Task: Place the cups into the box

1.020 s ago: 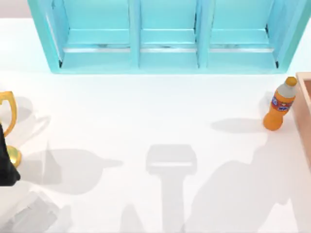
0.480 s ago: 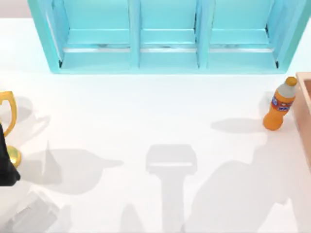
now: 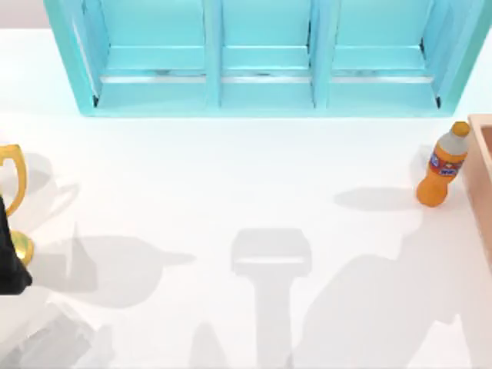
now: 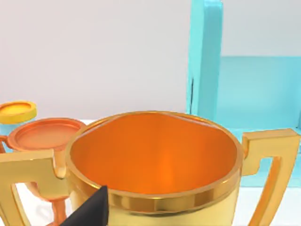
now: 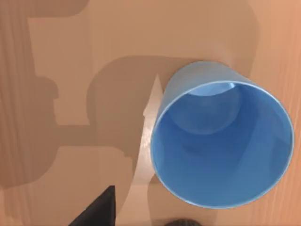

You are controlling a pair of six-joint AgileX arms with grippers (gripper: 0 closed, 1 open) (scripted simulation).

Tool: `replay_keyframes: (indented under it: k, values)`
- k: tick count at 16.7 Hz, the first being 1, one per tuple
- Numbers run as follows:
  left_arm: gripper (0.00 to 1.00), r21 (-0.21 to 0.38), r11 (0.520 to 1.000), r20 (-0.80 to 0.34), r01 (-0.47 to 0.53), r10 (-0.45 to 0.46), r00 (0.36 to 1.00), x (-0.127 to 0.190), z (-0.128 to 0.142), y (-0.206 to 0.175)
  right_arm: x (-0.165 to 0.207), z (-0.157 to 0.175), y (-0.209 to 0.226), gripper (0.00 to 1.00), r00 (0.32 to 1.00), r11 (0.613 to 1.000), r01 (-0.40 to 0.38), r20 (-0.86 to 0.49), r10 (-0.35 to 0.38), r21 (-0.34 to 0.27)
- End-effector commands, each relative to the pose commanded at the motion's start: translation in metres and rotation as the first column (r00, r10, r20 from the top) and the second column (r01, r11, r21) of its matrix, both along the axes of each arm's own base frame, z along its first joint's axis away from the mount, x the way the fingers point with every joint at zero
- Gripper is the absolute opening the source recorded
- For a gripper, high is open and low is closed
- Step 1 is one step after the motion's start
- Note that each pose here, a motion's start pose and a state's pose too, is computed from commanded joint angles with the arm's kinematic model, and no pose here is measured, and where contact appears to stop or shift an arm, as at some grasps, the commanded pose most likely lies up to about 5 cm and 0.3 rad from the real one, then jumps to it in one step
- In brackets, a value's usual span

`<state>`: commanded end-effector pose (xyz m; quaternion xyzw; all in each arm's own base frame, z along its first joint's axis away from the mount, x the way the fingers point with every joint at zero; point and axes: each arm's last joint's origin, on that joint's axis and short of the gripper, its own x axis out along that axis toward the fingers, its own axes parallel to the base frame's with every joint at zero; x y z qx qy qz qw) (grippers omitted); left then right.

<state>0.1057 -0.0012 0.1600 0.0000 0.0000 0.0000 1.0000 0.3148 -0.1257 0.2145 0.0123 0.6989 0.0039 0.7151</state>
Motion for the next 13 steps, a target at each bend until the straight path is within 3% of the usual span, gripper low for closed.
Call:
replay_keyframes:
  k: [3,10,13]
  values:
    - [1.00,0.000,1.000,0.000,0.000,0.000,1.000,0.000,0.000,0.000,0.002,0.006,-0.002,1.00,1.000,1.000,0.000,-0.011,0.000,0.000]
    - [1.00,0.000,1.000,0.000,0.000,0.000,1.000,0.000,0.000,0.000,0.004,0.084,-0.002,1.00,1.000,1.000,0.000,-0.012,0.000,0.003]
    - [1.00,0.000,1.000,0.000,0.000,0.000,1.000,0.000,0.000,0.000,0.000,0.100,0.000,1.00,1.000,1.000,0.000,0.000,0.000,0.000]
